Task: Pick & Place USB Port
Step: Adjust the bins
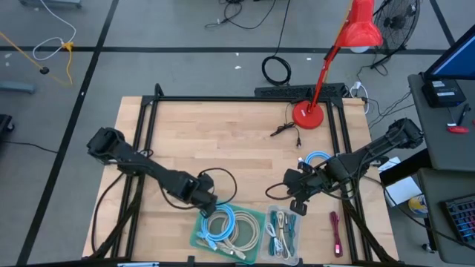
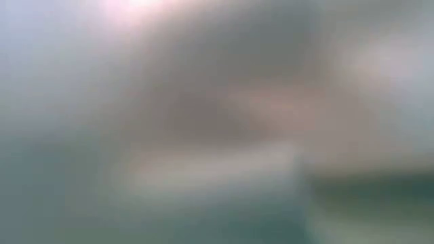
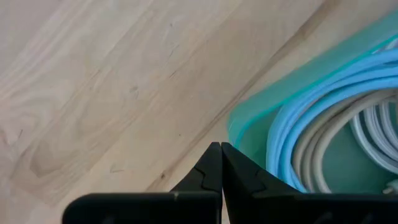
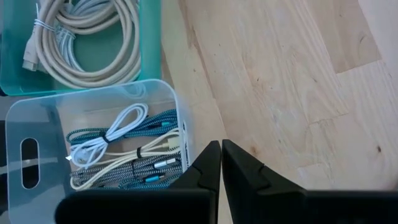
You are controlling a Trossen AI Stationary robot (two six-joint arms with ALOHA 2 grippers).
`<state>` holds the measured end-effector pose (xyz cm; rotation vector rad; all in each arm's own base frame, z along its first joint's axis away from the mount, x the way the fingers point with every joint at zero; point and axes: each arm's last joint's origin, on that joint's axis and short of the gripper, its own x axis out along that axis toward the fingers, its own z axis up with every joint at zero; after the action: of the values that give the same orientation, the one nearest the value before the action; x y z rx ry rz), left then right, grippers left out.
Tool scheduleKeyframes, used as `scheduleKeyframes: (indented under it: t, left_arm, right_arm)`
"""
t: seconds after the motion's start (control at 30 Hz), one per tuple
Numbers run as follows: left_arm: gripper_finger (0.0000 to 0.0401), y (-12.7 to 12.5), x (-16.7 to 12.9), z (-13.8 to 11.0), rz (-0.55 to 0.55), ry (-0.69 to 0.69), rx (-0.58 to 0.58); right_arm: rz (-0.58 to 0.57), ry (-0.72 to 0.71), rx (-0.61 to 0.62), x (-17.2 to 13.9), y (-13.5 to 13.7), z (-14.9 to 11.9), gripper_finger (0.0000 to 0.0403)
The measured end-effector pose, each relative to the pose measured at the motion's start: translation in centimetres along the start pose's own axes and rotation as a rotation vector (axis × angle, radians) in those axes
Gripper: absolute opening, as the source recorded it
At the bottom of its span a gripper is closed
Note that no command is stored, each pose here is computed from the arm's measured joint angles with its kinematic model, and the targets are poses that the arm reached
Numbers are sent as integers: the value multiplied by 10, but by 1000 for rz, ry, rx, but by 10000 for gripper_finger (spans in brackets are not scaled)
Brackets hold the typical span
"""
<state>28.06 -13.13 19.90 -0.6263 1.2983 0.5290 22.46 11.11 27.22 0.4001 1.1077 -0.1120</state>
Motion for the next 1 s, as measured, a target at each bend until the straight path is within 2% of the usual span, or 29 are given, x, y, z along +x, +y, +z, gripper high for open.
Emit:
scheduleKeyframes:
  t: [0.27,0.53,0.8,1.0]
  left_arm:
    - [0,2,0,3,14,4,37]
    - [0,14,1,20,62,2,16]
    - [0,5,2,34,-104,-9,91]
    - [0,1,1,30,-133,13,103]
  right_arm:
    - [-4,4,-3,0,0,-1,6]
    - [-5,3,-26,0,-1,0,6]
    - [-5,3,-18,0,-1,0,6]
    - [-4,3,-19,0,0,0,6]
